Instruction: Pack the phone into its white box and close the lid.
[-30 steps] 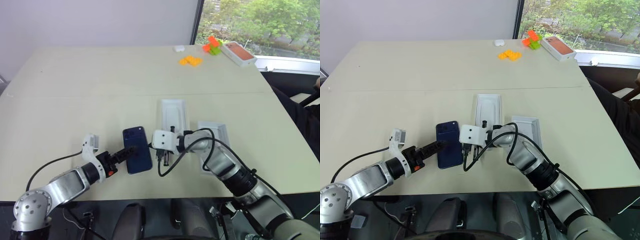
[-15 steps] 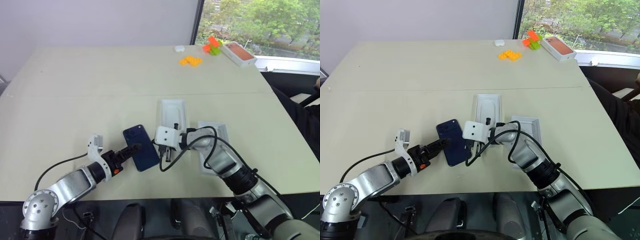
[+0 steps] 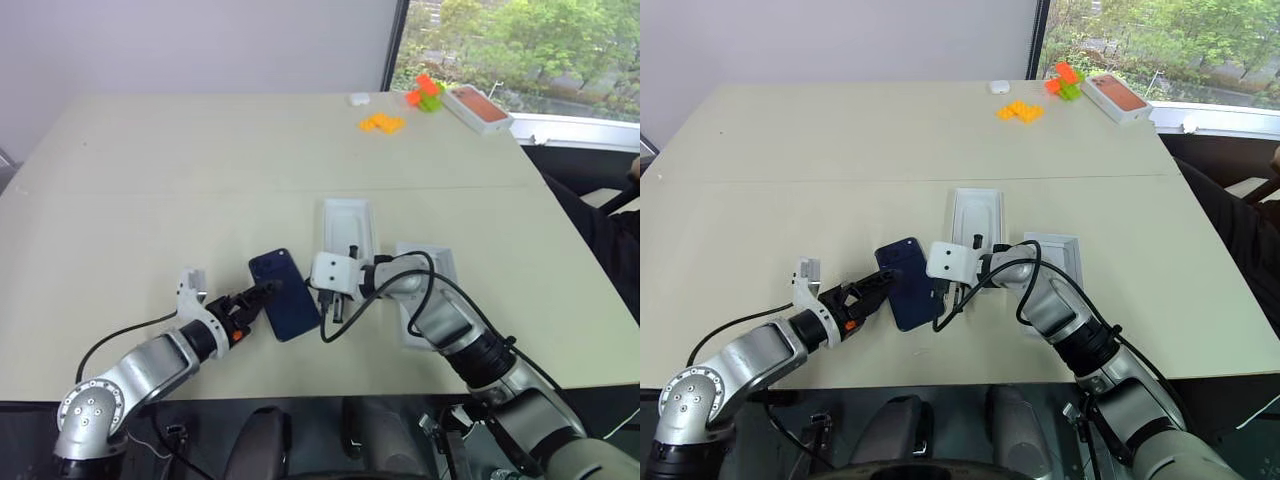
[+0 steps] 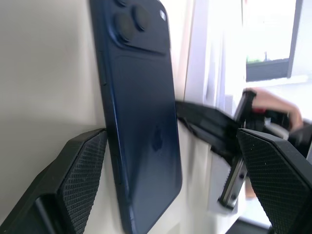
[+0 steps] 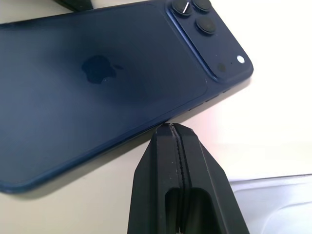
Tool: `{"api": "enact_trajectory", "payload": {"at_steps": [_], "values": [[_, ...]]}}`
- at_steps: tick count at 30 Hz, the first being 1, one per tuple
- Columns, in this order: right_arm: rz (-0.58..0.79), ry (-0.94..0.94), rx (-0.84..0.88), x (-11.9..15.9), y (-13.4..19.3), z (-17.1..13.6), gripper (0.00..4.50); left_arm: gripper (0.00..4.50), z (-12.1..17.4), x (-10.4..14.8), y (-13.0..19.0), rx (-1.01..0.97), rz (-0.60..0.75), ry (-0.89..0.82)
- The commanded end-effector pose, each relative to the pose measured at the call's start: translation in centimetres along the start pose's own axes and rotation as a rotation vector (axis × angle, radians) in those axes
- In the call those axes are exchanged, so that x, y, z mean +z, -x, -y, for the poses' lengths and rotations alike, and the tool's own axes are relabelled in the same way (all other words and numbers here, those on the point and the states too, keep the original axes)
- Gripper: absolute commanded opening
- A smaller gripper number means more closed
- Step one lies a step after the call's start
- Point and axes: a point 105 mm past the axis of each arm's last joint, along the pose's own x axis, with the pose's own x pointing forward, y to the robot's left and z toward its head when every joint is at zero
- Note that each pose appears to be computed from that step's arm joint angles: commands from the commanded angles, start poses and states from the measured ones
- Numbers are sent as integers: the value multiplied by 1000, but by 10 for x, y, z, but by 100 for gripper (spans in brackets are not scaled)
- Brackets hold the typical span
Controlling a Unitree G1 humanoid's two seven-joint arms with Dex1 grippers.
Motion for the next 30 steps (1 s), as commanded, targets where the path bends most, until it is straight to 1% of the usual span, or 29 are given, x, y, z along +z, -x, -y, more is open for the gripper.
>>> {"api": "enact_trajectory", "payload": {"at_steps": [1, 11, 13, 15, 17, 24, 30], "values": [[74, 35, 92, 19, -8, -20, 0, 444, 2, -6, -3, 51, -34, -13], [74, 35, 94, 19, -8, -20, 0, 444, 3, -6, -3, 64, -35, -8], [92, 42, 111, 23, -11, -21, 0, 444, 25, -11, -10, 23, -62, -78], [99, 42, 123, 24, -13, -22, 0, 444, 39, -14, -12, -18, -71, -106], [99, 39, 130, 23, -15, -23, 0, 444, 43, -16, -12, -36, -71, -104], [105, 46, 145, 25, -20, -24, 0, 444, 39, -14, -13, -11, -65, -94], [102, 47, 128, 24, -19, -21, 0, 444, 23, -6, -7, 57, -33, -76]]}}
